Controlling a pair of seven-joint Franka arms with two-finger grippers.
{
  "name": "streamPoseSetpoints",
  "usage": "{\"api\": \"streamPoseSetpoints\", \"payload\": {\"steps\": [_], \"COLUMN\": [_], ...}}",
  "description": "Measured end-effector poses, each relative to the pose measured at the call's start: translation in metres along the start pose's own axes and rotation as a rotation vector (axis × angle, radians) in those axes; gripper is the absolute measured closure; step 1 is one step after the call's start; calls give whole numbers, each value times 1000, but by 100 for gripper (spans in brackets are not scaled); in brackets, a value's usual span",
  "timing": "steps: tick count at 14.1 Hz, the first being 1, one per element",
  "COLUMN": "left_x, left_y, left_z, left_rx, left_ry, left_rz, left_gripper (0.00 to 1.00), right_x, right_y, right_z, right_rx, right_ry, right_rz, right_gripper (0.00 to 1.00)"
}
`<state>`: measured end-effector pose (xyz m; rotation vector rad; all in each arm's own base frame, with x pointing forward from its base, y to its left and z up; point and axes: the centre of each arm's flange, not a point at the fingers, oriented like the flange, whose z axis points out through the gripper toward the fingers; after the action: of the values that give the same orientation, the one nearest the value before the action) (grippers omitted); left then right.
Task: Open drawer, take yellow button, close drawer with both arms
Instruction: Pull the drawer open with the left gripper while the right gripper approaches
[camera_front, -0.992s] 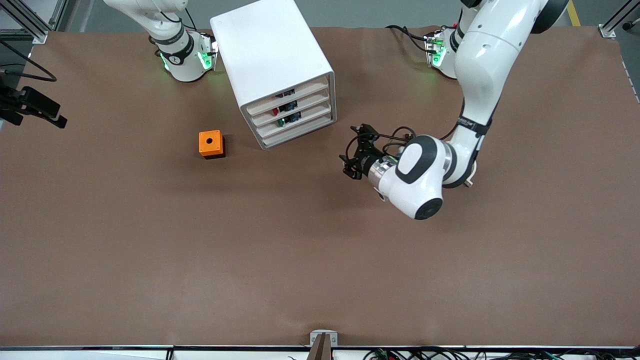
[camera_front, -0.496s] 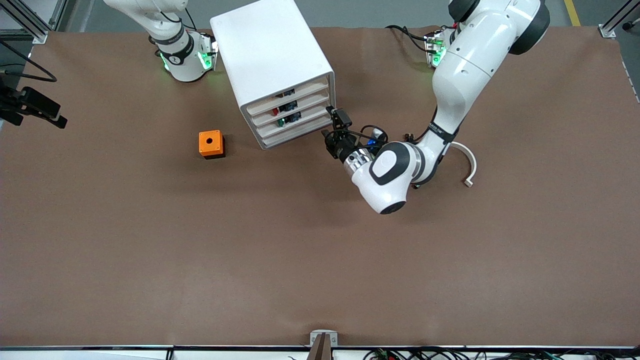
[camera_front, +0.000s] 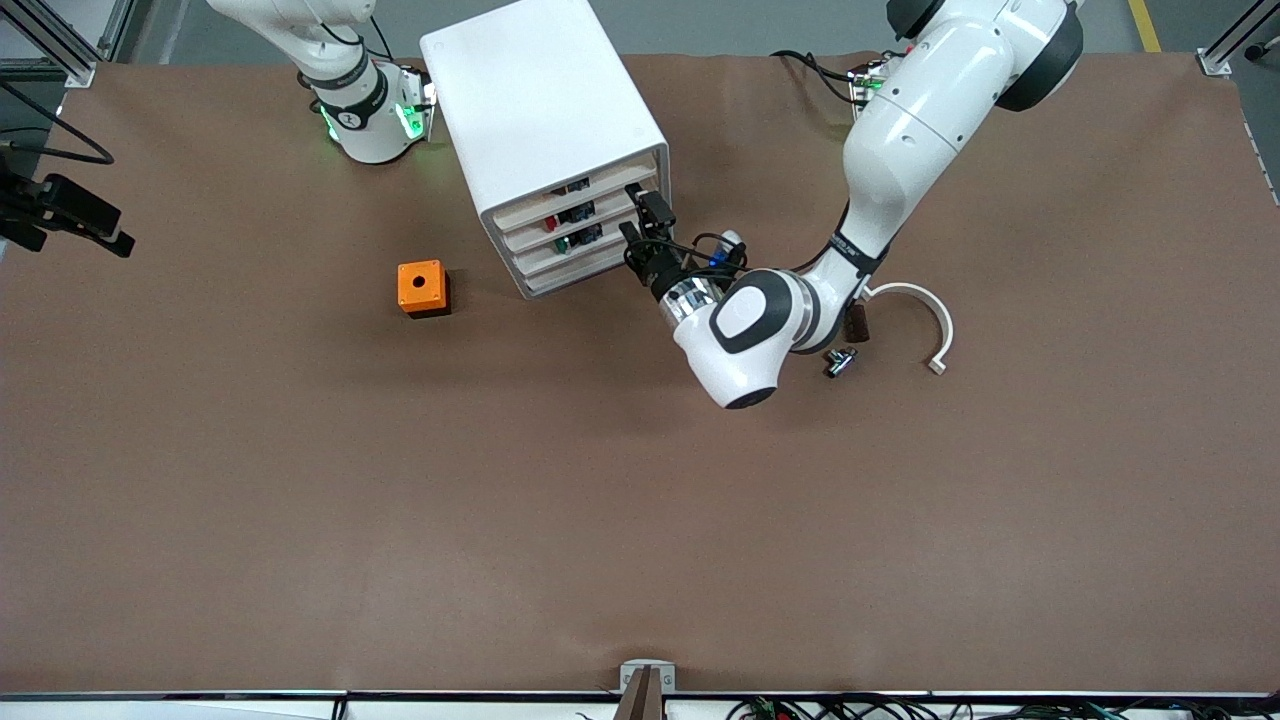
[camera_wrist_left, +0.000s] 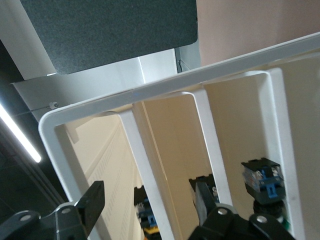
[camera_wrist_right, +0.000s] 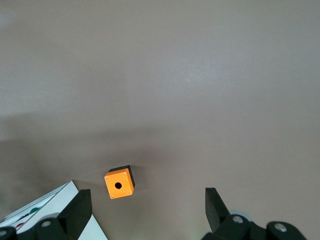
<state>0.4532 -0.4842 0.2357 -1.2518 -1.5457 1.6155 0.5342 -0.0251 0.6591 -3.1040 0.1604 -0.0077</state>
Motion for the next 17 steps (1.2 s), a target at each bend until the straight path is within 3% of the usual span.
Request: {"api": "streamPoseSetpoints", "payload": {"steps": [1, 2, 4, 6, 7, 8, 9, 11, 13, 17], "left_x": [-2, -4, -8, -11, -12, -11, -11, -11, -11, -10], "left_y": [1, 2, 2, 2, 2, 3, 3, 3, 3, 3], "left_z": [7, 15, 32, 44, 48, 50, 50, 50, 50, 48], "left_rx": [5, 12, 25, 33, 36, 39, 43, 46, 49, 49], "left_ry": [10, 19, 40, 58, 63, 67, 68, 69, 68, 65], "left_rz": [-1, -1, 0, 1, 0, -1, -2, -3, -24, -35], "left_gripper": [22, 33, 37, 57, 57, 64, 77, 79, 87, 88], "right_x": [0, 0, 0, 0, 0, 0, 0, 0, 0, 1], "right_y": [0, 0, 0, 0, 0, 0, 0, 0, 0, 0], "right_z": [0, 0, 0, 0, 1, 1, 1, 1, 1, 1], "right_rx": [0, 0, 0, 0, 0, 0, 0, 0, 0, 0], "right_ry": [0, 0, -1, -1, -1, -1, -1, -1, -1, -3], "right_rz": [0, 0, 0, 0, 0, 0, 0, 0, 0, 0], "right_gripper": [0, 0, 0, 0, 0, 0, 0, 0, 0, 0]}}
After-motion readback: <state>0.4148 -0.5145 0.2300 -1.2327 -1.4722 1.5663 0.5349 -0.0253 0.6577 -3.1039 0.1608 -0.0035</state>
